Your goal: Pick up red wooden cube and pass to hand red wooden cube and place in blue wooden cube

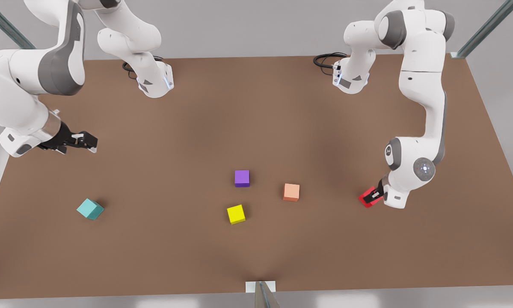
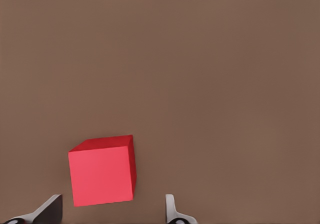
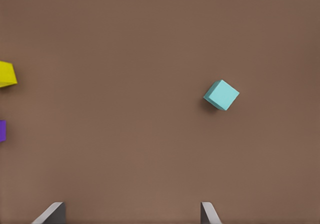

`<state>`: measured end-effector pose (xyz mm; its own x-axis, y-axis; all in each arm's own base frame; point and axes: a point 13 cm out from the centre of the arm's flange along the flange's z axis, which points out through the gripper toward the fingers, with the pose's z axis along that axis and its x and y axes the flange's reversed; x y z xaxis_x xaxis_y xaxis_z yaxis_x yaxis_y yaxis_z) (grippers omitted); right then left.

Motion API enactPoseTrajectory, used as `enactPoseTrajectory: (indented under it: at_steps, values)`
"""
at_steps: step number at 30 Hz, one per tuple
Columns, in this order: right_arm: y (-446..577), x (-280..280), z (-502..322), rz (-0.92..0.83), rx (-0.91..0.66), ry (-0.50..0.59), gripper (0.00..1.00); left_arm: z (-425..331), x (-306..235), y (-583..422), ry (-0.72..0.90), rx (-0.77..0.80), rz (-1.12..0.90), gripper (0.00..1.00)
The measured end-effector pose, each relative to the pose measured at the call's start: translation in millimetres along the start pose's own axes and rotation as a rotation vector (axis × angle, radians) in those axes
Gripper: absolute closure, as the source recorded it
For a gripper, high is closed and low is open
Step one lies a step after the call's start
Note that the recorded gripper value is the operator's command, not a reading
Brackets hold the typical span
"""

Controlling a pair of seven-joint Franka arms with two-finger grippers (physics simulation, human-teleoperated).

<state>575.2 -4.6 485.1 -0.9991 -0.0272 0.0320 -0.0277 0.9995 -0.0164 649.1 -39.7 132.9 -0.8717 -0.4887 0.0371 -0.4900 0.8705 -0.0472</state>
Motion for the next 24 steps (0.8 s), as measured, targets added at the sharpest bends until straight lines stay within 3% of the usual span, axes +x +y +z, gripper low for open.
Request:
enactPoseTrajectory:
  at_steps: [24]
  values:
    - [6.1, -4.6, 11.8, -0.01, -0.007, 0.016, 0.0, 91.7, 7.9, 33.8, 0.062, -0.088, -0.097, 0.0]
